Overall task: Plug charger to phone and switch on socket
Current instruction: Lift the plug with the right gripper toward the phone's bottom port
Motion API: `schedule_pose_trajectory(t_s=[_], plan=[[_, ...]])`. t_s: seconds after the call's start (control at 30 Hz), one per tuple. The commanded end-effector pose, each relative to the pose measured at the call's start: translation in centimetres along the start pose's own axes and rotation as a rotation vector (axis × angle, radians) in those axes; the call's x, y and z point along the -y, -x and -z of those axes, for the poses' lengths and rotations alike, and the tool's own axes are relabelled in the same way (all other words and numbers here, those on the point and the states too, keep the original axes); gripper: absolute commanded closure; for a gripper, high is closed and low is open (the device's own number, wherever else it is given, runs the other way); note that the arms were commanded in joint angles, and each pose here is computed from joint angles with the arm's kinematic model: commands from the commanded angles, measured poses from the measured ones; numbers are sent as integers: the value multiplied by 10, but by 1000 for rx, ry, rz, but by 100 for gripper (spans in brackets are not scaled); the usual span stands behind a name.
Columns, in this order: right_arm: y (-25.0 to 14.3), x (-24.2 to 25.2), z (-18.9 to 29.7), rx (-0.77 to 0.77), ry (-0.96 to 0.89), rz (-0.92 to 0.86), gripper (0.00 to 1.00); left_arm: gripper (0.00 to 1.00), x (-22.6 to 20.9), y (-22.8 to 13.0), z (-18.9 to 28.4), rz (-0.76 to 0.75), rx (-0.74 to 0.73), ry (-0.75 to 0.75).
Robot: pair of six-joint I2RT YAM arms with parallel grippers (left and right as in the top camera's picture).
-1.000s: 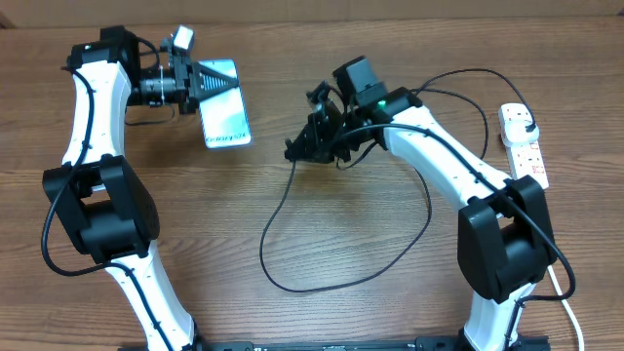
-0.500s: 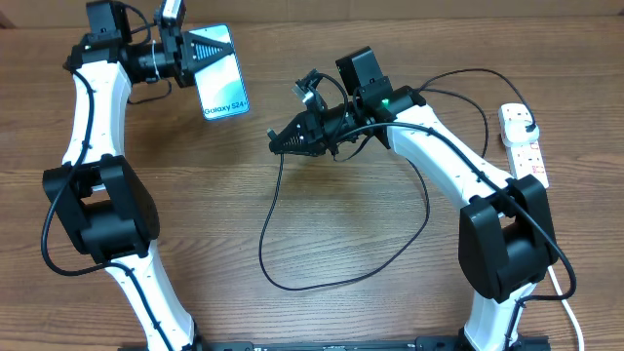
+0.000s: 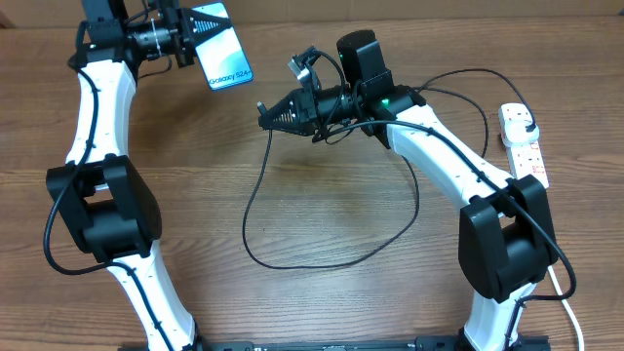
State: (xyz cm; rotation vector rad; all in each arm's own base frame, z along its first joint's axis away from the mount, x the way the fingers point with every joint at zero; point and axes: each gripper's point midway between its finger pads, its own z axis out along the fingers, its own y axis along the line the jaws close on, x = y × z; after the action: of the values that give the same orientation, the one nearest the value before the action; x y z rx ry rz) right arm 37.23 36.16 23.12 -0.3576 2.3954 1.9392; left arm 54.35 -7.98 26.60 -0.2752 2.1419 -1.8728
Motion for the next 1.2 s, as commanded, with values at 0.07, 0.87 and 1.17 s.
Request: schedule_pose_trajectory(t_s=[0.07,0.87,1.17], plan=[[19,-45,6,65,70,-7,96,96,48,0,-19,-10,12,-39],[51,-92,18,211,194,66,96,96,98,19,-4,-12,75,-147],[54,-99,20,227,210,99,96,95,99,12,-7,-38,39,-147]])
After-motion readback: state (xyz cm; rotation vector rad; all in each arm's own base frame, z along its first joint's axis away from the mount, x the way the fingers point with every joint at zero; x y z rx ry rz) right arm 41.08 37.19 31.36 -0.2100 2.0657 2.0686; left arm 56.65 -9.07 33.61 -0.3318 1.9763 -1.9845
